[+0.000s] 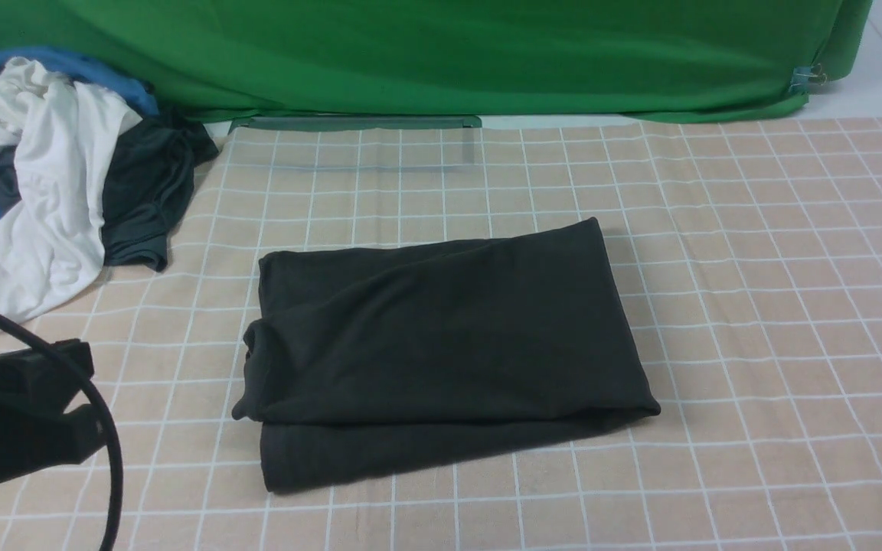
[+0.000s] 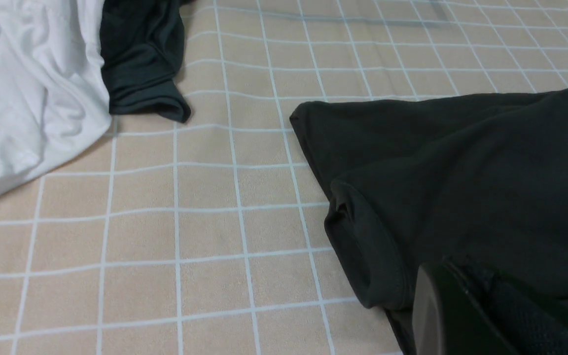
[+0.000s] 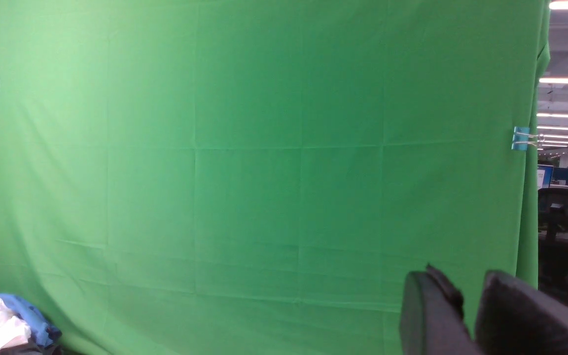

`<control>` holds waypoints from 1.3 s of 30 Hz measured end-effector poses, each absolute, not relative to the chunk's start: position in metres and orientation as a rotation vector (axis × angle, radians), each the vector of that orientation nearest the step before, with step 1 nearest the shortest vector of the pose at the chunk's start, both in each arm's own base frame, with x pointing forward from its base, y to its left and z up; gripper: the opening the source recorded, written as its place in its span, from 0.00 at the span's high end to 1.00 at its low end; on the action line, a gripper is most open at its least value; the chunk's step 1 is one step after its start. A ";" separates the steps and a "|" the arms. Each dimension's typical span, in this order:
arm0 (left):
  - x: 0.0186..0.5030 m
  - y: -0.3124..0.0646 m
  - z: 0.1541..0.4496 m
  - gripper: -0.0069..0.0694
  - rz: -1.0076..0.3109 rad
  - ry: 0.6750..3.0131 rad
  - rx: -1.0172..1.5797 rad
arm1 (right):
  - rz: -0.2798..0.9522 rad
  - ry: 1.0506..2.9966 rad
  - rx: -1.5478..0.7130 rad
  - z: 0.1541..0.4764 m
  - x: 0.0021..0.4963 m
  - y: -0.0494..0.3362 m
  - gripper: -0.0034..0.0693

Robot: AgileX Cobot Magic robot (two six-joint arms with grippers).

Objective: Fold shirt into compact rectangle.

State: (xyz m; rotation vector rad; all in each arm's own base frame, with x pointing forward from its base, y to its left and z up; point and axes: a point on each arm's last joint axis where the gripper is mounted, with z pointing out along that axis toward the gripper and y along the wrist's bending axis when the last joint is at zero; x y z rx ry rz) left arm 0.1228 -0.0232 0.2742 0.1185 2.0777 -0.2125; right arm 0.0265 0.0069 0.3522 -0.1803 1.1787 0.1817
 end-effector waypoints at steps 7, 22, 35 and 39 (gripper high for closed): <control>0.106 -0.019 0.278 0.89 -0.107 1.932 0.217 | 0.181 1.181 -0.181 0.352 0.027 0.007 0.65; 0.056 -0.002 0.189 0.89 0.095 1.726 0.121 | 0.180 1.181 -0.181 0.352 0.026 0.007 0.64; 0.056 -0.001 0.190 0.89 0.123 1.723 0.120 | 0.180 1.181 -0.181 0.352 0.026 0.007 0.63; 0.056 -0.001 0.190 0.88 0.123 1.723 0.120 | 0.180 1.181 -0.181 0.352 0.026 0.007 0.63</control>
